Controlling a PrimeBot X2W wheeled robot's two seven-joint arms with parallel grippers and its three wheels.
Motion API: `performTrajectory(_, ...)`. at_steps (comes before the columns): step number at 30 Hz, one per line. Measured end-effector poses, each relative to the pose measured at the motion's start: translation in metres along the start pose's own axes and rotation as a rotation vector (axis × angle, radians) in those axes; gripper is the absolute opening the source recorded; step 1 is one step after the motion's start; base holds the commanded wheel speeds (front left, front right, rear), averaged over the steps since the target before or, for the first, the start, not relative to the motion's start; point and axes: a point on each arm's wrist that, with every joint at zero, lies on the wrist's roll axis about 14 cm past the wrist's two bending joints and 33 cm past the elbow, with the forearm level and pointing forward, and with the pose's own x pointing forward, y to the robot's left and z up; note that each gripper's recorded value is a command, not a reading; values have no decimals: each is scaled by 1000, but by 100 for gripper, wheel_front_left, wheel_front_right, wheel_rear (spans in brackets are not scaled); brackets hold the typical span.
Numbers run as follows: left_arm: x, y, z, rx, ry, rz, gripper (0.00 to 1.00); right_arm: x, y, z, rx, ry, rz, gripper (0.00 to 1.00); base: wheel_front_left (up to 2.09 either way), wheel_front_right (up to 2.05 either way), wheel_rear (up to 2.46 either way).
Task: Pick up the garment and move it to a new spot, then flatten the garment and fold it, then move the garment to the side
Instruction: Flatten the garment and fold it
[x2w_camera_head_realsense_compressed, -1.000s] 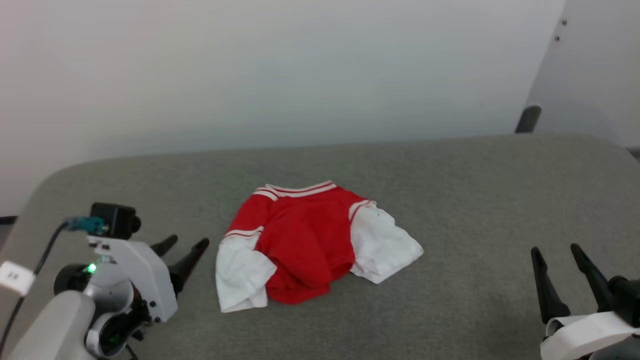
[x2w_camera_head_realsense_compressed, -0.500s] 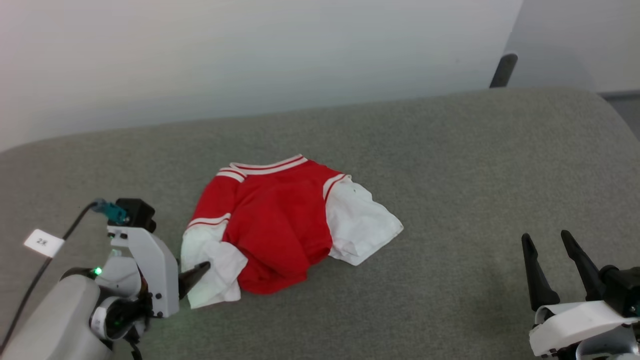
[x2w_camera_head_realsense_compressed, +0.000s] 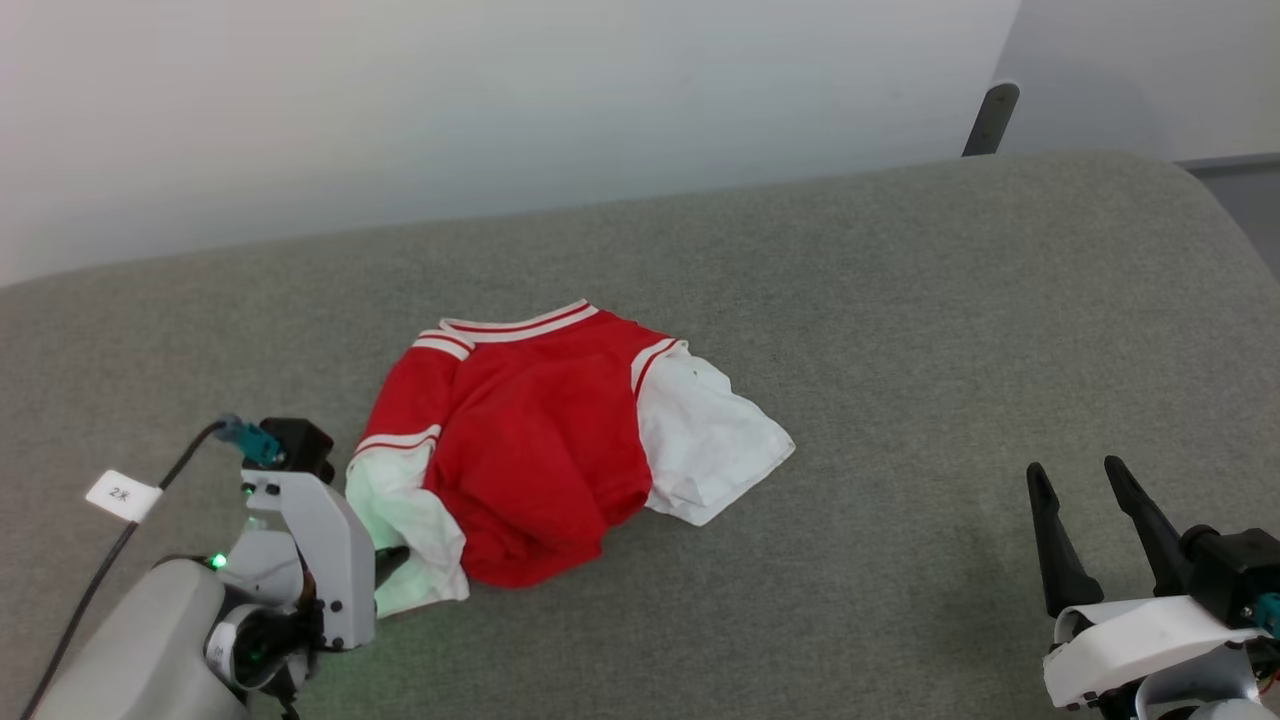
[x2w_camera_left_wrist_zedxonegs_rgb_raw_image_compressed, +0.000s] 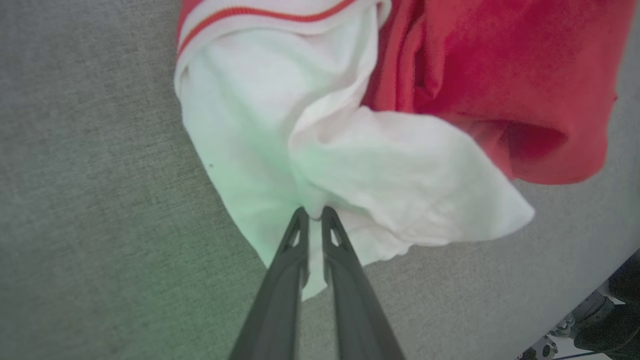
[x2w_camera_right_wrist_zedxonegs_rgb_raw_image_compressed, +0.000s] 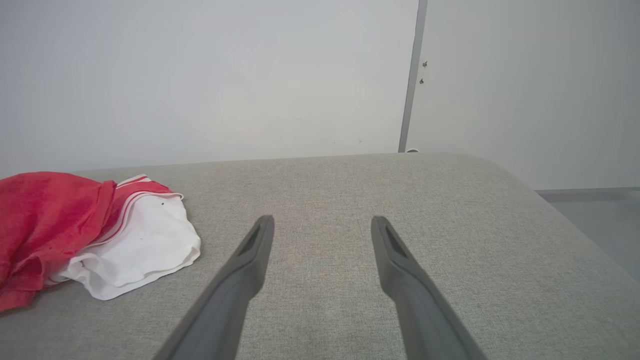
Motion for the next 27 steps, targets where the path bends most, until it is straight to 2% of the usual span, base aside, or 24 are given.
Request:
performTrajectory(15, -26, 9, 19, -5, -89, 23, 0, -4, 9, 7, -6, -10, 28, 100, 0, 0, 0)
performTrajectory(27, -67, 68, 30, -78, -193, 185, 0, 1, 16, 12, -16, -14, 59, 100, 0, 0, 0)
